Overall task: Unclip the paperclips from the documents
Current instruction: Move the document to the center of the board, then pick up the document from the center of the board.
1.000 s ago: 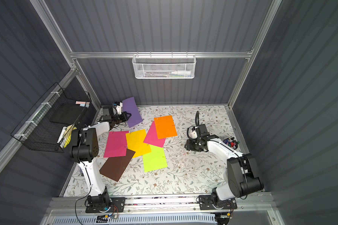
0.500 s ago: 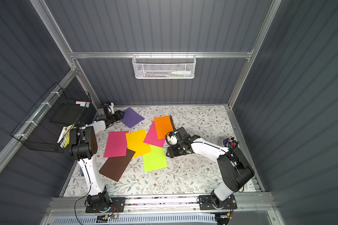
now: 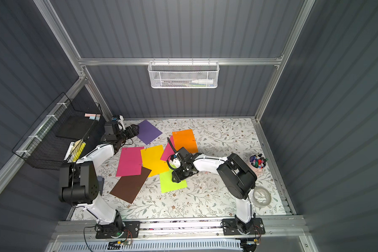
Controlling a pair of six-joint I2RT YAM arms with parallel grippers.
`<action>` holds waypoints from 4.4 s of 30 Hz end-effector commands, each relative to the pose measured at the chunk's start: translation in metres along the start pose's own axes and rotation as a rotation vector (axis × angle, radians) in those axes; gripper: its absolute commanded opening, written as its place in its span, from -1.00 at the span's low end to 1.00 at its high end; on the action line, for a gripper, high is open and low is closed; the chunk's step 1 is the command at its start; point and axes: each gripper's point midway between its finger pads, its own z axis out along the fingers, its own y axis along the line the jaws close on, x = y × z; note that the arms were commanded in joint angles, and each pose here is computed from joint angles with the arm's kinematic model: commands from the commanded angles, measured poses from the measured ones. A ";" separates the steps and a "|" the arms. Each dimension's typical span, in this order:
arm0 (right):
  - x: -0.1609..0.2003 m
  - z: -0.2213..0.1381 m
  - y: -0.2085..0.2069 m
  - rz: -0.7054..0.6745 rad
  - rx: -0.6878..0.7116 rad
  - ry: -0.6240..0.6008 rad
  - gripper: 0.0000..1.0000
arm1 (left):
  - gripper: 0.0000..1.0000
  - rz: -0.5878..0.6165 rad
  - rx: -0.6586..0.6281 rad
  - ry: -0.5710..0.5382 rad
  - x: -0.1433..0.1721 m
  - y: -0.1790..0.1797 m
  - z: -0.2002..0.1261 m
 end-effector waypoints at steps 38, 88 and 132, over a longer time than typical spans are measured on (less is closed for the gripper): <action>0.076 -0.059 -0.020 0.317 0.199 -0.012 0.61 | 0.37 0.009 0.068 0.696 0.301 -0.141 -0.104; 0.102 -0.075 -0.058 0.602 0.190 0.037 0.65 | 0.11 0.091 0.226 0.949 0.371 -0.168 -0.149; 0.038 -0.093 -0.014 0.407 -0.117 -0.192 -0.49 | 0.52 -0.069 0.463 0.649 0.275 -0.197 -0.158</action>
